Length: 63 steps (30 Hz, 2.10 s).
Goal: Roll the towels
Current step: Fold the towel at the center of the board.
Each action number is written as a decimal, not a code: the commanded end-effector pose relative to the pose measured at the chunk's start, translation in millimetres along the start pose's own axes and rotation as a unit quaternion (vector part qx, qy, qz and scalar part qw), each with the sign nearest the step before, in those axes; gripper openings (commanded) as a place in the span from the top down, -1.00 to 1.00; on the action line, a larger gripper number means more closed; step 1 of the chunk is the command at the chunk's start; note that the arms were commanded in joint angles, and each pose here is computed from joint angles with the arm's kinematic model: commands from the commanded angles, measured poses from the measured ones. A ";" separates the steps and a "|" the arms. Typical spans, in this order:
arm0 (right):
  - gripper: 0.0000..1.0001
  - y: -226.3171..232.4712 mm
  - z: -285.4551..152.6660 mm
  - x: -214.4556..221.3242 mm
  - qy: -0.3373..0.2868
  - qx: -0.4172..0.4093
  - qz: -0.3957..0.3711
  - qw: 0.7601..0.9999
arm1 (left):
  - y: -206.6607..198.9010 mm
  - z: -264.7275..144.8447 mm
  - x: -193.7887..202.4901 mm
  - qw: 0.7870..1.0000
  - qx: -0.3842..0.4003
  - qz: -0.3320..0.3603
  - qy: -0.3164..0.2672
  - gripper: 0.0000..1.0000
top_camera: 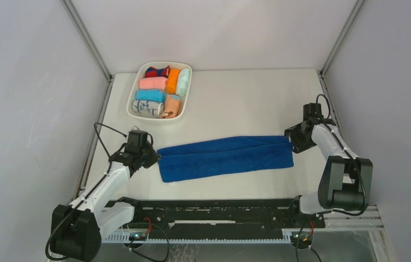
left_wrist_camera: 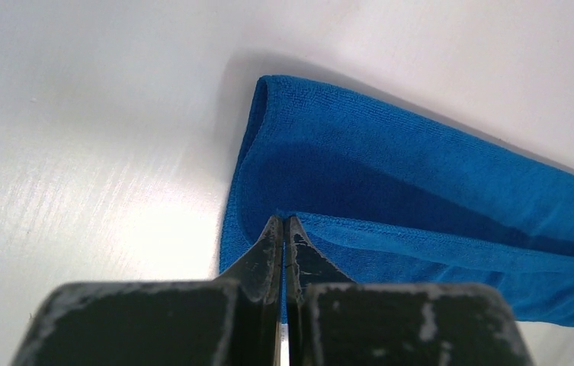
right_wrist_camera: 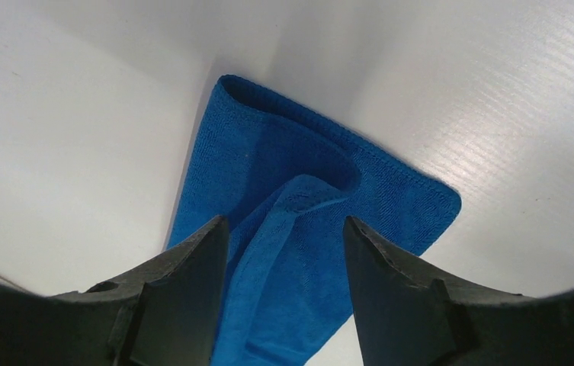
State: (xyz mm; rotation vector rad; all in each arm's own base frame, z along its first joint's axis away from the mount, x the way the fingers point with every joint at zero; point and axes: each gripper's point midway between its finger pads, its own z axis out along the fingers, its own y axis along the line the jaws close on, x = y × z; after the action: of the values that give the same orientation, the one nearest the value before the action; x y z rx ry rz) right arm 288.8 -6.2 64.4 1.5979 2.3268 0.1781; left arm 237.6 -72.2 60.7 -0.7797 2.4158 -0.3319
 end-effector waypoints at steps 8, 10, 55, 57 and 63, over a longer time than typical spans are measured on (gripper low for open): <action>0.03 12.9 4.0 -17.8 -0.019 -0.004 0.056 0.998 | -0.9 -5.7 -10.2 1.000 0.000 0.012 -0.023 1.00; 0.05 11.8 5.9 -18.2 -0.018 -0.002 0.058 0.998 | -0.3 -6.3 -10.6 1.000 -0.001 0.012 -0.024 1.00; 0.22 2.5 48.5 -11.3 -0.026 0.042 0.031 0.998 | 7.3 -6.2 -6.7 1.000 -0.007 0.009 -0.028 1.00; 0.22 0.9 50.9 -11.5 -0.025 0.046 0.026 0.998 | 7.1 -6.3 -6.9 1.000 -0.006 0.009 -0.029 1.00; 0.44 4.6 46.3 -11.5 -0.024 0.034 0.018 0.999 | 8.1 -5.9 -6.6 1.000 -0.008 0.009 -0.029 1.00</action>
State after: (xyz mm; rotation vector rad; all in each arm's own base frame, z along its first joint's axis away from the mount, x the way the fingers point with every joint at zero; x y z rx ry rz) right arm 301.8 -14.1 17.2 1.6988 2.3250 0.0598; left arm 234.5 -66.5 65.9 -0.7772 2.3950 -0.3064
